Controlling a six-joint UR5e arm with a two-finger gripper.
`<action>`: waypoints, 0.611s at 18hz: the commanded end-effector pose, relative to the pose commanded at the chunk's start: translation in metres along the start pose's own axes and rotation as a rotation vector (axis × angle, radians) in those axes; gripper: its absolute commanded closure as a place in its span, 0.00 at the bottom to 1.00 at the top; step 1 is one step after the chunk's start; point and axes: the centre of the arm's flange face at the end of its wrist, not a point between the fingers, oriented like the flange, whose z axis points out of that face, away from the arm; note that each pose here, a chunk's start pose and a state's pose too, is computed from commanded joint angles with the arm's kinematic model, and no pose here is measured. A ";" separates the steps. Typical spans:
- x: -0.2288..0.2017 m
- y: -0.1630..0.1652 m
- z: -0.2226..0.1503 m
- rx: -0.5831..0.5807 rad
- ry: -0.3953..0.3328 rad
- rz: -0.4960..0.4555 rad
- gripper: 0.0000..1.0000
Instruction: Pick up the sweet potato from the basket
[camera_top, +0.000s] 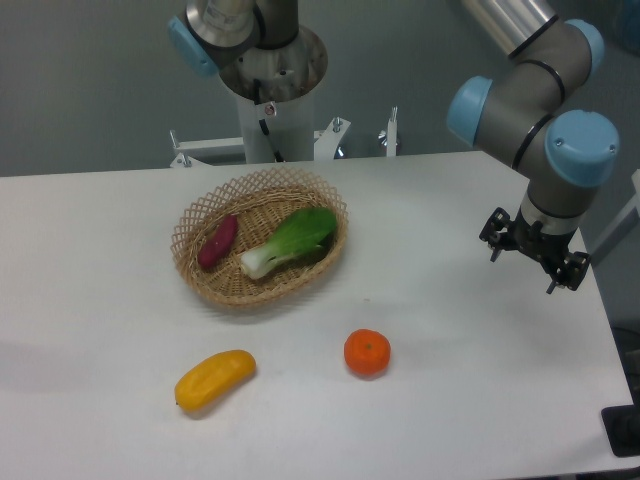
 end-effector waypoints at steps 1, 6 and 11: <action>0.000 0.000 0.000 0.000 0.002 -0.002 0.00; 0.001 -0.001 -0.002 0.003 -0.001 -0.011 0.00; 0.008 -0.017 -0.006 0.030 0.000 -0.106 0.00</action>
